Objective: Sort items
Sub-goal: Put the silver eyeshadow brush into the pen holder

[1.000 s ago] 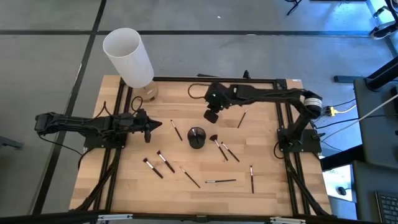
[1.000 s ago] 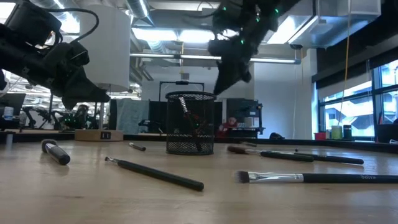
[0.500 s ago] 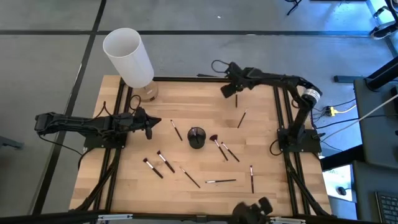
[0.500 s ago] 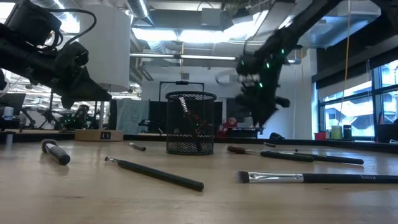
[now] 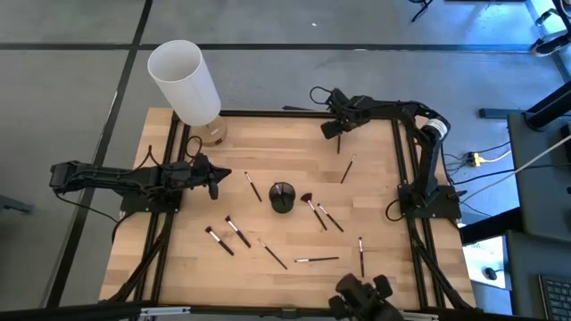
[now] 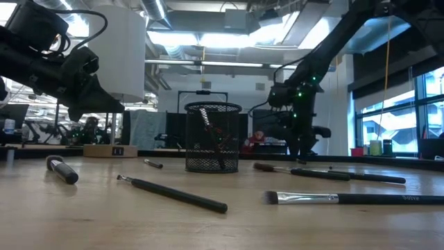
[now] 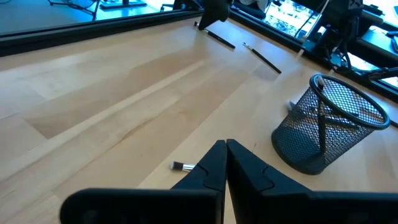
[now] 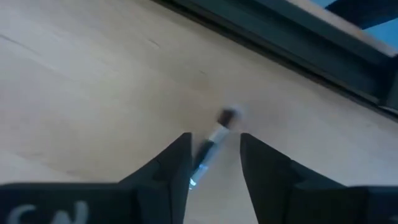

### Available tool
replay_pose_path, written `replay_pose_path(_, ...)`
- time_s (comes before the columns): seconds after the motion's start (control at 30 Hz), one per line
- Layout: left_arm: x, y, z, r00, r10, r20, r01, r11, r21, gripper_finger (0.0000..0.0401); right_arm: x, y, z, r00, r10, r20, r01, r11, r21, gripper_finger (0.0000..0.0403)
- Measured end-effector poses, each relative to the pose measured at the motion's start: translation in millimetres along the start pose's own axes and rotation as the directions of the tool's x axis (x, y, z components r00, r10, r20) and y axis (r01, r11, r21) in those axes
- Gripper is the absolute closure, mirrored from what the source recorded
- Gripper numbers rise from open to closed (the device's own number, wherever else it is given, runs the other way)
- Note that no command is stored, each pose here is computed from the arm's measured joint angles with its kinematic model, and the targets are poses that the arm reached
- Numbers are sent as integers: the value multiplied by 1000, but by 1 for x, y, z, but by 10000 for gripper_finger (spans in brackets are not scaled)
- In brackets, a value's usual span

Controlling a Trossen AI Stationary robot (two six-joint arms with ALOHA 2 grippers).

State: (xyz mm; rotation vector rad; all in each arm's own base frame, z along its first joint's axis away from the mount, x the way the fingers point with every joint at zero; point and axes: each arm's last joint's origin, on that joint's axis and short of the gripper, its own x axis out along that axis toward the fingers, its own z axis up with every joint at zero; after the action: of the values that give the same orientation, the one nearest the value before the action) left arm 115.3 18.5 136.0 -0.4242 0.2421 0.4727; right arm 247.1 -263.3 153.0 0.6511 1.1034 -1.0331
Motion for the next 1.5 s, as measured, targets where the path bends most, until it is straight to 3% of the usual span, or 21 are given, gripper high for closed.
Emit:
replay_pose_path(0.3, 0, 0, 0, 1000, -4, -2, 4, 1000, -7, 395, 9, -4, 4, 999, 32, 7, -32, 999, 20, 317)
replay_pose_path(0.53, 0, 0, 0, 1000, -5, -2, 5, 1000, -8, 395, 9, -4, 4, 997, 82, -13, -82, 996, -20, 390)
replay_pose_path(0.73, 0, 0, 0, 1000, -6, -3, 6, 1000, -11, 395, 6, -4, 4, 996, 84, -7, -84, 995, -52, 393)
replay_pose_path(0.87, 0, 0, 0, 1000, -9, -5, 9, 1000, -16, 395, -10, 0, 1, 995, 102, 2, -102, 992, -71, 396)
replay_pose_path(1.0, 0, 0, 0, 1000, -9, -5, 9, 1000, -13, 395, -52, 14, 4, 971, 204, 128, -190, 975, -111, 397)
replay_pose_path(1.13, 0, 0, 0, 1000, -3, -1, 3, 1000, -8, 395, -96, 47, -5, 905, 359, 228, -311, 924, -221, 397)
replay_pose_path(1.3, 0, 0, 0, 1000, -3, -1, 3, 1000, 1, 395, -154, 106, -32, 720, 610, 331, -447, 772, -451, 398)
replay_pose_path(1.43, 0, 0, 0, 1000, -3, -1, 3, 1000, 1, 395, -183, 152, -63, 572, 746, 340, -464, 637, -616, 399)
replay_pose_path(1.5, 0, 0, 0, 1000, -3, -2, 3, 1000, 1, 395, -195, 171, -77, 501, 783, 369, -445, 599, -666, 399)
